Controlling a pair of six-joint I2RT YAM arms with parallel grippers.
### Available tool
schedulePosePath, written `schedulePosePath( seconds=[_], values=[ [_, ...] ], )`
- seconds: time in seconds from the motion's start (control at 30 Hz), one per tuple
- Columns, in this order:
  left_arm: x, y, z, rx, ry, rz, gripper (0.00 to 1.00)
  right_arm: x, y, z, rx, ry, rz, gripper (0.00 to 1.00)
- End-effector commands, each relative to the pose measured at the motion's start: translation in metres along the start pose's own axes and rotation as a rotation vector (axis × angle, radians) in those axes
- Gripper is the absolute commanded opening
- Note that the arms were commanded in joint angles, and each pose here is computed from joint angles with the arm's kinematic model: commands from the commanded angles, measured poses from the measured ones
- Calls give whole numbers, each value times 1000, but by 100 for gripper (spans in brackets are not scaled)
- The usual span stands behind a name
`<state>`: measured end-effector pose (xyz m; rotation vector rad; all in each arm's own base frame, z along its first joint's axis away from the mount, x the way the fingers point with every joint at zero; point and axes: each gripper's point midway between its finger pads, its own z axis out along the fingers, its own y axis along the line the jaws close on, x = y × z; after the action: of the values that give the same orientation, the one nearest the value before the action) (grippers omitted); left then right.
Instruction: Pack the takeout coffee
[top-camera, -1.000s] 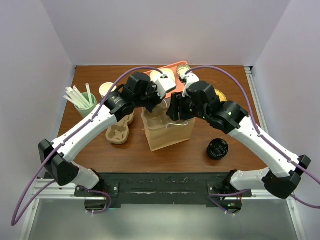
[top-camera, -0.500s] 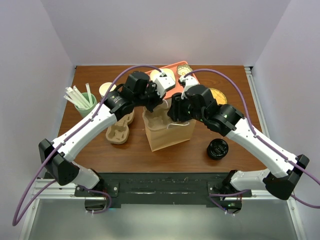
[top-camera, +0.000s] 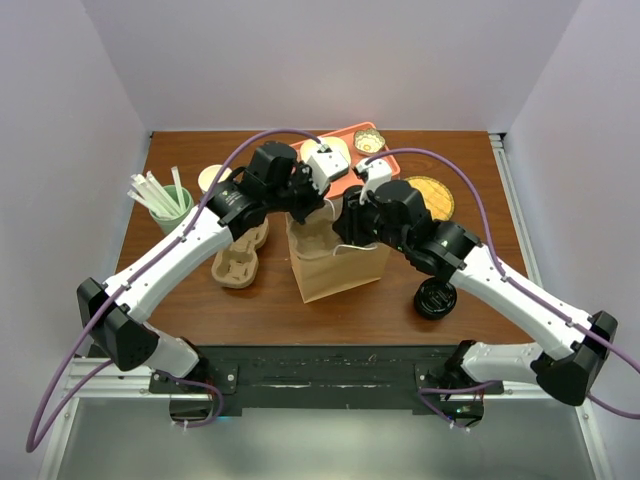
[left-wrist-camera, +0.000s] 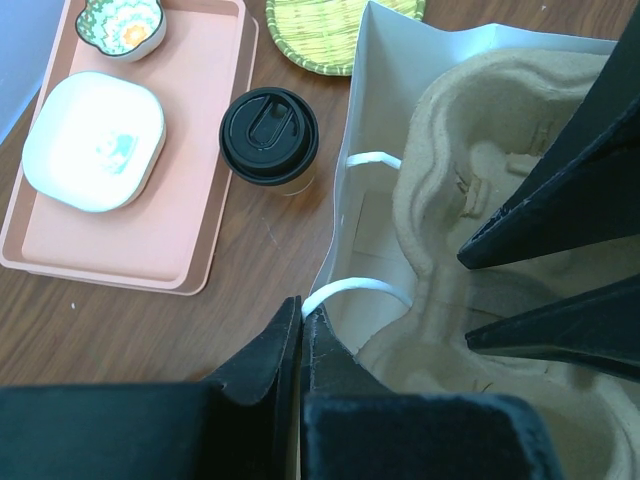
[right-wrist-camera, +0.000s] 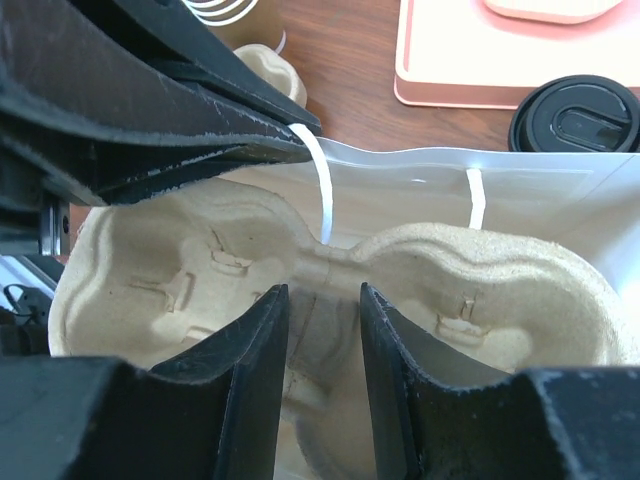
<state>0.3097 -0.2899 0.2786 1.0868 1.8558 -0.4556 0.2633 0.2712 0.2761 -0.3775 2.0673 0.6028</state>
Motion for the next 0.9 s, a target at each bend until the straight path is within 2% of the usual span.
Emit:
schedulePosePath(
  seconds=[0.0, 0.27, 0.5, 0.87],
  values=[
    [-12, -2, -3, 16, -50, -19, 0, -5, -7, -1, 20, -41, -46, 39],
    [-11, -8, -1, 49, -57, -18, 0, -33, -9, 9, 44, -75, -109, 44],
    [-15, -10, 1, 55, -66, -45, 0, -24, -23, 26, 66, -88, -130, 39],
    [-18, 6, -2, 18, -85, -92, 0, -12, -25, 32, 52, -79, -114, 38]
  ],
)
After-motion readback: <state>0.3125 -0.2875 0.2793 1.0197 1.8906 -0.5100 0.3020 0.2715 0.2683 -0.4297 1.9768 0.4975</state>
